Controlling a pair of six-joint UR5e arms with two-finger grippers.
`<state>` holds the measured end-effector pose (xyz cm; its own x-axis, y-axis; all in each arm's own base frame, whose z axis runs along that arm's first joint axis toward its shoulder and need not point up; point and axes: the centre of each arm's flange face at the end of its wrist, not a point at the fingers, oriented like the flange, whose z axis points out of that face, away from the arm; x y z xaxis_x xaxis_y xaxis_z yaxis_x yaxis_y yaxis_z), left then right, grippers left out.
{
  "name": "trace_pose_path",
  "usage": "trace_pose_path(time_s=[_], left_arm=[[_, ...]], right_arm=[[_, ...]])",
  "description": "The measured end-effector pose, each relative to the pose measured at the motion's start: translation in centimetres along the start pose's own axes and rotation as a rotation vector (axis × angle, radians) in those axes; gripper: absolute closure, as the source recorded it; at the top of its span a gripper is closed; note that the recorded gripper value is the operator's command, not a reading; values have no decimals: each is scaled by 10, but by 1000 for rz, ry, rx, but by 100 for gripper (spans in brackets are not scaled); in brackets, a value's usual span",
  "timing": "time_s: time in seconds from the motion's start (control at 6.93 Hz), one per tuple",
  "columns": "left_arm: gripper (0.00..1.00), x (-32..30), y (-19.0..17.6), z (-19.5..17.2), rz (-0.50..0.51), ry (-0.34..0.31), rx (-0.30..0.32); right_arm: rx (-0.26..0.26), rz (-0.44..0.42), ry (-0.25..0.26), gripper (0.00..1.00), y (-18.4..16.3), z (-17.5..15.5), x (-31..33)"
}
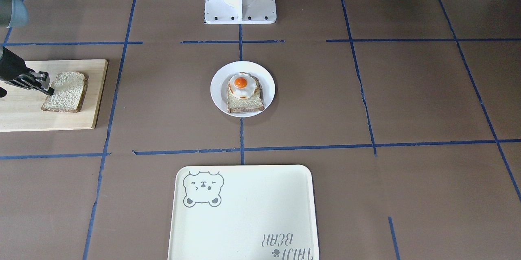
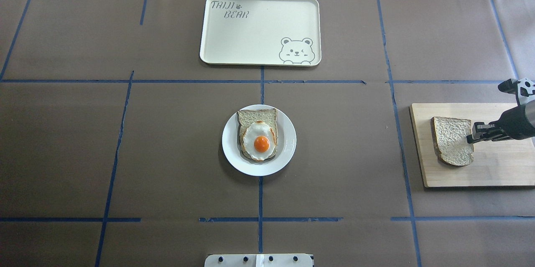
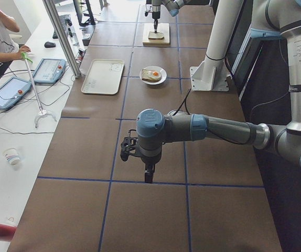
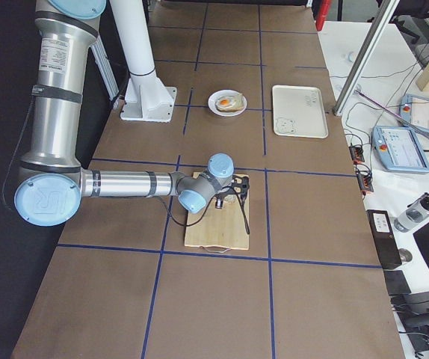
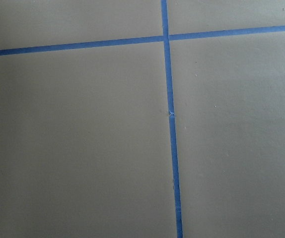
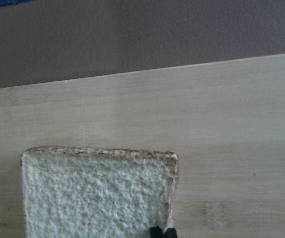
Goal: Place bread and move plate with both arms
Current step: 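Grasp the bread slice with the right gripper and carry it toward the plate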
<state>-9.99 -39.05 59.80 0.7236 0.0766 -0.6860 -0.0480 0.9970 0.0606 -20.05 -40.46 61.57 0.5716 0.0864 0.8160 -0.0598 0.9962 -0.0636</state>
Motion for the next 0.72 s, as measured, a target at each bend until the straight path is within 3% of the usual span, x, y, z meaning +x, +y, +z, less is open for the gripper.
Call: trace_pose_path(time_s=[0.29, 0.72], left_arm=[[0, 1, 0, -1, 1, 0, 1], [0, 1, 0, -1, 2, 0, 2]], right_arm=[[-27, -17, -49, 100, 3, -11, -15], [-7, -111, -177, 100, -9, -48, -91]])
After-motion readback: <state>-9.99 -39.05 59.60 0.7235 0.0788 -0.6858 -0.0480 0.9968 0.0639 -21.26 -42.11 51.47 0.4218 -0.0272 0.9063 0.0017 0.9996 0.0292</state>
